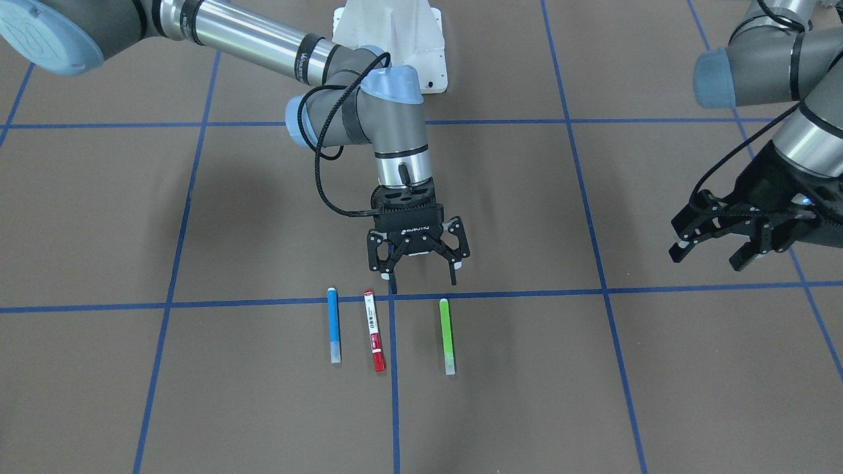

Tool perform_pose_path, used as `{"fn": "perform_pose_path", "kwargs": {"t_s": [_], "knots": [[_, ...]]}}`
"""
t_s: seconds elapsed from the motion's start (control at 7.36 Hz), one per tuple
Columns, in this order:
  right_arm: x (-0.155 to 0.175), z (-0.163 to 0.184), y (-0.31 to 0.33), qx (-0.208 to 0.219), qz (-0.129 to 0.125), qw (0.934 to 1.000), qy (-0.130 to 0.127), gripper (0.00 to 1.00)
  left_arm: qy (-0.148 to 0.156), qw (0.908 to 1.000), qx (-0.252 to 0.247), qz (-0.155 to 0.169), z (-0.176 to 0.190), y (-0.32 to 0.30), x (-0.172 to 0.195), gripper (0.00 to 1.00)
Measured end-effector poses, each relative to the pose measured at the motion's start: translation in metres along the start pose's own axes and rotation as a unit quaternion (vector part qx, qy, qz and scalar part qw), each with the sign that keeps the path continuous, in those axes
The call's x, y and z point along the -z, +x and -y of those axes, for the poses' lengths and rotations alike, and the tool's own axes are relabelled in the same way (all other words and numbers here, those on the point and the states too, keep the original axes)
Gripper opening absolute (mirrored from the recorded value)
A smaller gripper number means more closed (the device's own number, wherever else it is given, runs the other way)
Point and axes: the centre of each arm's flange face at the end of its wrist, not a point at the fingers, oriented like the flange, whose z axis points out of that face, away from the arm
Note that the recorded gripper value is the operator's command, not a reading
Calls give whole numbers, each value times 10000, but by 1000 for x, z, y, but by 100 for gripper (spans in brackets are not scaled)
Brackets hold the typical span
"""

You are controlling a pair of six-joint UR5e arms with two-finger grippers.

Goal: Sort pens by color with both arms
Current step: 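Withdraw the right gripper while the left gripper moves toward the cup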

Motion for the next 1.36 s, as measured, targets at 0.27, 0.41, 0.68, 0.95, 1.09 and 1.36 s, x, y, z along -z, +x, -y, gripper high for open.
{"fn": "perform_pose_path", "kwargs": {"t_s": [0.27,0.41,0.68,0.95,1.09,1.36], "knots": [[45,32,46,-120,216,9990,-371,98,-110,9992,377,-39,-2,34,-11,99],[71,52,81,-133,251,9979,-590,98,-239,9981,575,42,-5,65,-16,99],[109,87,173,-229,299,9933,-1089,98,-571,9939,872,354,-26,145,-23,99],[119,102,262,-335,146,9868,-1581,98,-745,9893,1073,648,-79,236,-52,99],[120,100,299,-281,32,9843,-1744,98,-872,9855,1231,778,-100,278,-59,99],[119,89,358,-87,-224,9803,-1959,98,-1082,9765,1582,980,-122,353,-67,97]]}}
